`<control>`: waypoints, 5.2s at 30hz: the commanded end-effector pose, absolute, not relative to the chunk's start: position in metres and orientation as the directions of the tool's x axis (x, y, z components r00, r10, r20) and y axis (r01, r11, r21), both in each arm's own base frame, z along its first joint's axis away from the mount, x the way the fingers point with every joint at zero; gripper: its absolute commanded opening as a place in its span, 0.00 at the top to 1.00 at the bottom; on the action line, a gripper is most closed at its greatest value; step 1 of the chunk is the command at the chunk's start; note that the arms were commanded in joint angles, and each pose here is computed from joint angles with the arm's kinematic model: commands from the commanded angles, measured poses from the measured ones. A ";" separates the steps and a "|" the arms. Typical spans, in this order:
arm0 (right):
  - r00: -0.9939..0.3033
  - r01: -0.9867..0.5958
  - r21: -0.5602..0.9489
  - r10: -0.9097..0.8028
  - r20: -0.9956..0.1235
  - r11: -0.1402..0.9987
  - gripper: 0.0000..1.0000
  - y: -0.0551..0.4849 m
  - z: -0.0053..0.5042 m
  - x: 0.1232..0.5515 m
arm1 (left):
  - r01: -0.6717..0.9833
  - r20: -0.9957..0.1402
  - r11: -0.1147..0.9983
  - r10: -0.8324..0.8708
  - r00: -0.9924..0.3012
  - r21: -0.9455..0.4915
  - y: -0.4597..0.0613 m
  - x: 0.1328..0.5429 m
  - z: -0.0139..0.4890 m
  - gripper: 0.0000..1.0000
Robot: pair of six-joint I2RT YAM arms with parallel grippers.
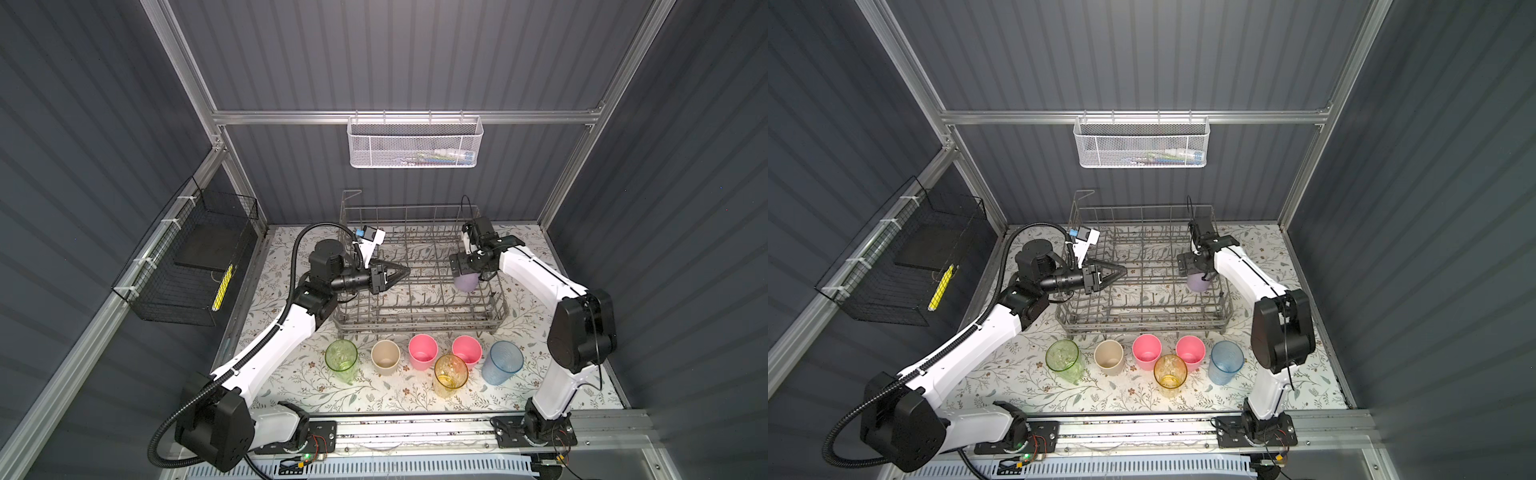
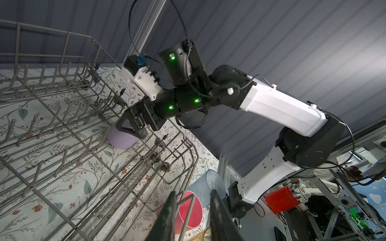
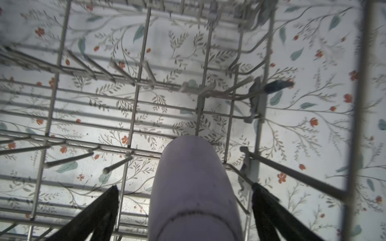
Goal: Load cups into a dish rack
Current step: Place the cup upside down at the dish rack, then pick up the cup from the bottom-right of the table, then place the cup upside down at the dish rack.
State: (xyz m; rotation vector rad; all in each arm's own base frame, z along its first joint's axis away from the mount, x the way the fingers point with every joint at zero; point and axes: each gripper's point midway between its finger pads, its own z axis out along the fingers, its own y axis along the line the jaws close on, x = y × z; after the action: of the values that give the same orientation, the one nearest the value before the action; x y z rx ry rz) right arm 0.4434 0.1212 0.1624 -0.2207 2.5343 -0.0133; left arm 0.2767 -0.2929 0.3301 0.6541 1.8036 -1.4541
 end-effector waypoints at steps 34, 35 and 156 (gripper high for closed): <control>-0.790 -0.097 0.150 0.016 -0.612 0.984 0.15 0.092 0.228 0.206 | 0.655 -0.760 0.406 -0.189 -0.622 -0.637 -0.293 0.356 0.323 0.39; -0.804 -0.098 0.151 0.012 -0.595 0.984 0.16 0.094 0.223 0.201 | 0.652 -0.758 0.408 -0.191 -0.624 -0.639 -0.294 0.358 0.322 0.39; -0.744 -0.597 0.786 0.257 -0.617 0.160 1.00 0.237 0.405 0.301 | 0.739 -0.715 -0.099 -0.196 -0.671 -0.666 -0.312 0.335 0.343 0.18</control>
State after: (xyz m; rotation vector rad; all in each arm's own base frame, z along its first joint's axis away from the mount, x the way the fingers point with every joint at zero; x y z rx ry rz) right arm 0.3145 0.2320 0.3922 -0.2194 1.8379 1.6038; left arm 0.3361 -0.3134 0.3383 0.5792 1.5469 -1.8404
